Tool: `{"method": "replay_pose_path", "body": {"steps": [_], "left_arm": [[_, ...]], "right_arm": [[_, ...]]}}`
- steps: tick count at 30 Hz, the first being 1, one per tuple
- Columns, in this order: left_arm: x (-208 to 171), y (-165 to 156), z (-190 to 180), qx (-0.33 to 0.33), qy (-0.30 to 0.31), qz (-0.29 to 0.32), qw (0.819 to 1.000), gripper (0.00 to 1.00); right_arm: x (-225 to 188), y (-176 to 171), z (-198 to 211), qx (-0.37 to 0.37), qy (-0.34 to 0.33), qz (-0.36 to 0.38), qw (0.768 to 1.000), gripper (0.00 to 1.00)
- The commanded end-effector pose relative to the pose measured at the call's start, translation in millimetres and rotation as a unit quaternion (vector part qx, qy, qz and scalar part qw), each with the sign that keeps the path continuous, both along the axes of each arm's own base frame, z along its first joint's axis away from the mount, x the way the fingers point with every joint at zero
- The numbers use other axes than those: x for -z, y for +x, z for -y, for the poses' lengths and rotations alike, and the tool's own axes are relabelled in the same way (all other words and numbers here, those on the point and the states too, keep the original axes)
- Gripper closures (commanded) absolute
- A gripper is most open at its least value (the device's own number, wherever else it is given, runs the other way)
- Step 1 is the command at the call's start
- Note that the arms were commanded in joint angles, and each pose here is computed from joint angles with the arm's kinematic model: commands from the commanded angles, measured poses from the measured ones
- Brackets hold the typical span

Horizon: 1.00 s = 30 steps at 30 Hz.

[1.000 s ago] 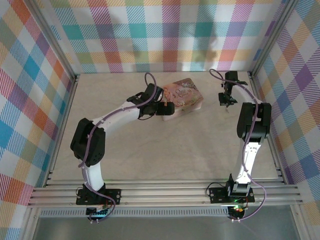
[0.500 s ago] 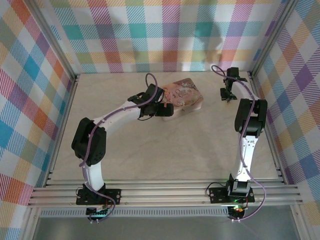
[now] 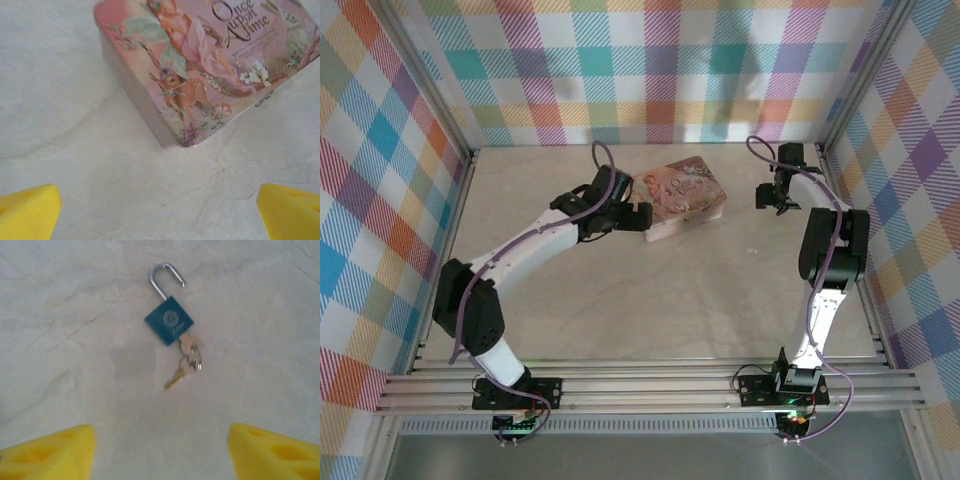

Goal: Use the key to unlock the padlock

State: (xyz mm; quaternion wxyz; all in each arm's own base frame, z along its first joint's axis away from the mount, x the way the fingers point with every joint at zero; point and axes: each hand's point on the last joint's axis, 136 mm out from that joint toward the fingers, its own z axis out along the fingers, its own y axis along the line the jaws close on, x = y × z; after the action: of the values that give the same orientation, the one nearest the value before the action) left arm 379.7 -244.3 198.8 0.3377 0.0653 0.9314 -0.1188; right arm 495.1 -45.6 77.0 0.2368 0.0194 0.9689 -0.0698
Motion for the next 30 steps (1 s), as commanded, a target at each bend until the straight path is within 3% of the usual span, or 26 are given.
{"method": "replay_pose_path", "body": {"steps": [1,7,13,16,20,24,30], "left_arm": [[-22,-13,-28,-0.003,0.050,0.038,0.998,0.00],[-42,-25,-66,-0.015,0.074,0.073,0.995,0.00],[-53,-29,-103,-0.009,0.057,0.126,0.990,0.00],[-56,-25,-134,-0.044,0.039,0.162,0.985,0.00],[-48,-21,-174,-0.086,0.019,0.165,0.982,0.00],[-38,-16,-186,-0.067,0.026,0.193,0.979,0.00],[4,3,-216,-0.094,0.009,0.196,0.976,0.00]], "right_arm": [[-30,-2,-24,-0.011,0.031,0.065,0.997,0.03],[-43,-41,-46,-0.014,0.053,0.091,0.994,0.00],[-67,-71,-73,-0.040,0.103,0.150,0.982,0.00],[-75,-82,-78,-0.039,0.122,0.168,0.977,0.00],[-81,-94,-81,-0.030,0.146,0.192,0.970,0.00],[-75,-105,-78,-0.026,0.146,0.230,0.962,0.00],[-59,-123,-57,-0.004,0.100,0.305,0.947,0.00]]}}
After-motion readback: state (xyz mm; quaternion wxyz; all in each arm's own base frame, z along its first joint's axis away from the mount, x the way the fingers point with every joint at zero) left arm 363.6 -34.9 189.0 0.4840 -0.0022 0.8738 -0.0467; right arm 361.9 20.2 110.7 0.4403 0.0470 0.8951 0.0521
